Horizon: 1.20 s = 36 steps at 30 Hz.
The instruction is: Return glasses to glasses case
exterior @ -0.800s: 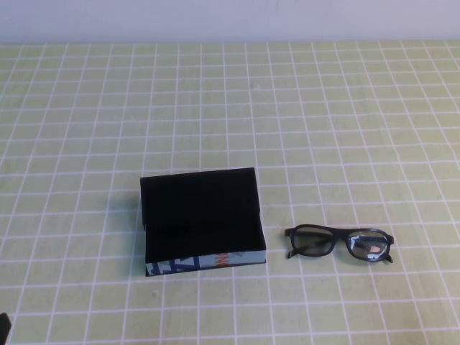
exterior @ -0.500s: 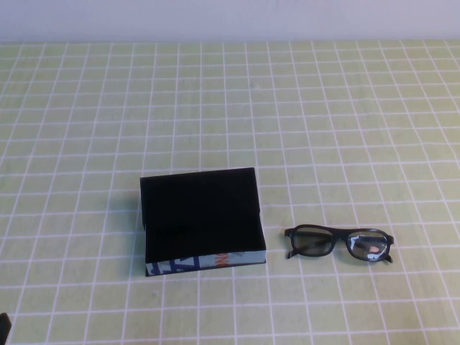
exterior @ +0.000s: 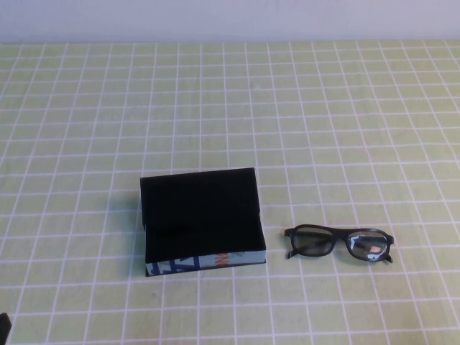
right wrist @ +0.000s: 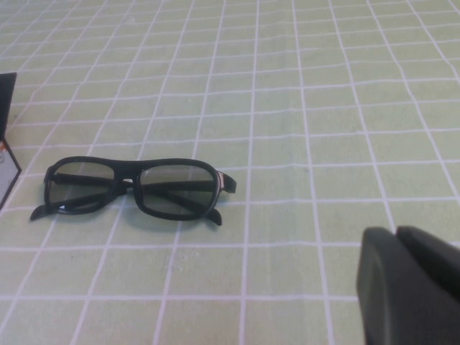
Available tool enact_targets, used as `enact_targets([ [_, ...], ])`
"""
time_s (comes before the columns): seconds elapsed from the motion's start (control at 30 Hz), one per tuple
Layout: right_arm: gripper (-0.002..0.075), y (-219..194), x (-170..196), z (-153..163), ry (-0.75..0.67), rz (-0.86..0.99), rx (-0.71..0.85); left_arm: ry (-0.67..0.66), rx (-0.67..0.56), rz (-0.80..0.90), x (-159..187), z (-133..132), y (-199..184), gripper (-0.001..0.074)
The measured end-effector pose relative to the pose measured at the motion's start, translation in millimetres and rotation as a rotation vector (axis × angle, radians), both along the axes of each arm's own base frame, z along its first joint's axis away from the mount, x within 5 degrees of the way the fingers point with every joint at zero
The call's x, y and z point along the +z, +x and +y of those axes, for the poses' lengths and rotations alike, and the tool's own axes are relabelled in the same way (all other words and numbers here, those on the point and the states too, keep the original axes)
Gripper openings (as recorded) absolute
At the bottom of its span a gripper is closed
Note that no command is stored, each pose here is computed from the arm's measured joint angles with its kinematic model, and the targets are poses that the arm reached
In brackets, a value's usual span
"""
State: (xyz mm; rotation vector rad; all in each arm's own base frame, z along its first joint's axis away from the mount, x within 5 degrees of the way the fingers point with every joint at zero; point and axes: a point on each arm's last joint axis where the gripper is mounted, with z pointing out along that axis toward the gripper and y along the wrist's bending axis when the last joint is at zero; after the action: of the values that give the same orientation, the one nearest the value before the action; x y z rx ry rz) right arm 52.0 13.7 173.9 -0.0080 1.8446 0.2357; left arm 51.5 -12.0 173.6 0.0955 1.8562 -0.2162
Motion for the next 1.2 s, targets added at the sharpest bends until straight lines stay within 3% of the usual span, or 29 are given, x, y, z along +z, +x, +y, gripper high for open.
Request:
enact_targets([
  [0.5, -0.0018, 0.4, 1.5, 0.0, 0.018, -0.014, -0.005, 0.01, -0.002, -0.024, 1.9, 0.1, 0.6, -0.0003],
  [0.67, -0.0018, 3.4, 14.0, -4.7, 0.032, -0.154, -0.06, -0.016, 0.012, -0.162, 14.4, 0.8, 3.2, -0.0003],
  [0.9, -0.0018, 3.1, 40.2, -15.5, 0.061, -0.442, -0.176, -0.066, 0.045, -0.481, 43.7, 3.7, 2.5, -0.0003],
  [1.2, -0.0018, 1.8, 46.1, -18.3, 0.075, -0.509, -0.205, -0.062, 0.052, -0.547, 49.3, 4.5, 1.3, -0.0003],
])
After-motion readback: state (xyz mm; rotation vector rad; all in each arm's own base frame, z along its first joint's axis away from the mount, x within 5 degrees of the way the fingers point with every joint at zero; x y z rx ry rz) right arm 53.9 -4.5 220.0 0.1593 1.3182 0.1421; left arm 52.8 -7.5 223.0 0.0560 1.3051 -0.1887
